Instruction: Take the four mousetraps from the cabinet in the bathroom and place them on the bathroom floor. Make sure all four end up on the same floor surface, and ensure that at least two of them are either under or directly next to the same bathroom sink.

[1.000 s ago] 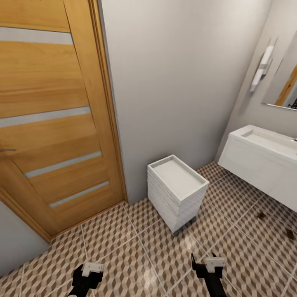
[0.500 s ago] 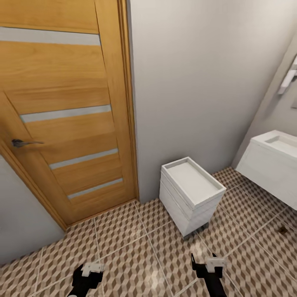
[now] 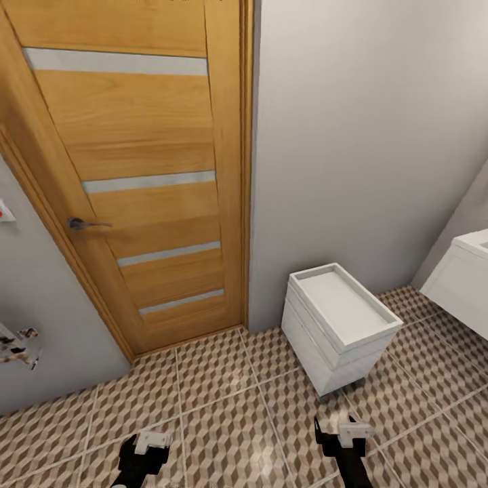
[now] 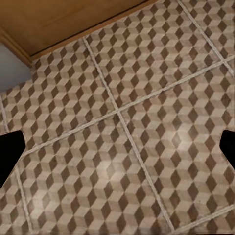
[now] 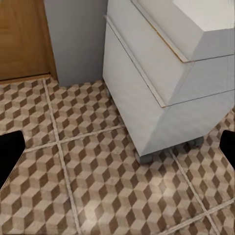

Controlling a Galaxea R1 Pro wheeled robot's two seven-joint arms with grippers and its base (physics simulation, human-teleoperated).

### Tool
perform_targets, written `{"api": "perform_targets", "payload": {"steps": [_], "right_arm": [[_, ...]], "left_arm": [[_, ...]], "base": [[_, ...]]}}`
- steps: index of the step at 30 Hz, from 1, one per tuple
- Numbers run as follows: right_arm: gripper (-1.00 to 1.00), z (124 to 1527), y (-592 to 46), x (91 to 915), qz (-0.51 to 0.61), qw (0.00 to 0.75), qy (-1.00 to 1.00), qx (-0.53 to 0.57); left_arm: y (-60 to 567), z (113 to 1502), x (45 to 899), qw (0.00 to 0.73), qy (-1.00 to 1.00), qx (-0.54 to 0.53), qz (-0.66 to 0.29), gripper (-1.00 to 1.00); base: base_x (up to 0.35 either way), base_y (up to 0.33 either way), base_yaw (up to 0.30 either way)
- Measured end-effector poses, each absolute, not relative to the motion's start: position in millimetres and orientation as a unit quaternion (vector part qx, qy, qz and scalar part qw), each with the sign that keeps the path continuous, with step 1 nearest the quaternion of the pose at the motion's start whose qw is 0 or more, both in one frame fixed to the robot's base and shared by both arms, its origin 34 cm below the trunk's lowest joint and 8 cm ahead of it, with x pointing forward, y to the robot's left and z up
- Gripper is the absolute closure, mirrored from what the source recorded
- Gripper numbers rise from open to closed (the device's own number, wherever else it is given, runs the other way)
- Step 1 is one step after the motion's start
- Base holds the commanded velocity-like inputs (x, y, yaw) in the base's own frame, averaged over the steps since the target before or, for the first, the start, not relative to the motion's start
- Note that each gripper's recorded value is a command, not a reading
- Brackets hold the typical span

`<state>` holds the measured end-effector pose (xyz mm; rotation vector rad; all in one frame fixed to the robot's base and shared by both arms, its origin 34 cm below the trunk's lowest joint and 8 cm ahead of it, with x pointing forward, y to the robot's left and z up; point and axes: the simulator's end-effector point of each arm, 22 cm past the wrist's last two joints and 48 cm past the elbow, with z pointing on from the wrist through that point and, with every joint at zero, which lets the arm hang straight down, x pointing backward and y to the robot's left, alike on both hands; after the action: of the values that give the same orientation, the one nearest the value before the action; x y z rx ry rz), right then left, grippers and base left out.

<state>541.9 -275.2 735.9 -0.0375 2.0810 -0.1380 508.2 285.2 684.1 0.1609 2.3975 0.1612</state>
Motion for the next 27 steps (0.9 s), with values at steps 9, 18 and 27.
{"api": "perform_targets", "payload": {"steps": [9,18,27], "right_arm": [[-1.00,735.8,-275.1,541.9,-0.057,0.504,0.862,-0.016],[-1.00,735.9,-275.2,541.8,-0.057,0.504,0.862,-0.015],[-1.00,736.0,-275.2,541.8,-0.057,0.504,0.862,-0.015]], "left_arm": [[285.2,684.2,508.6,0.359,0.929,0.062,0.062,-1.00],[285.1,684.3,508.5,0.359,0.929,0.063,0.062,-1.00],[285.1,684.3,508.2,0.359,0.929,0.063,0.062,-1.00]], "base": [[-0.143,0.108,0.254],[-0.092,0.061,0.254],[-0.010,0.006,0.254]]}}
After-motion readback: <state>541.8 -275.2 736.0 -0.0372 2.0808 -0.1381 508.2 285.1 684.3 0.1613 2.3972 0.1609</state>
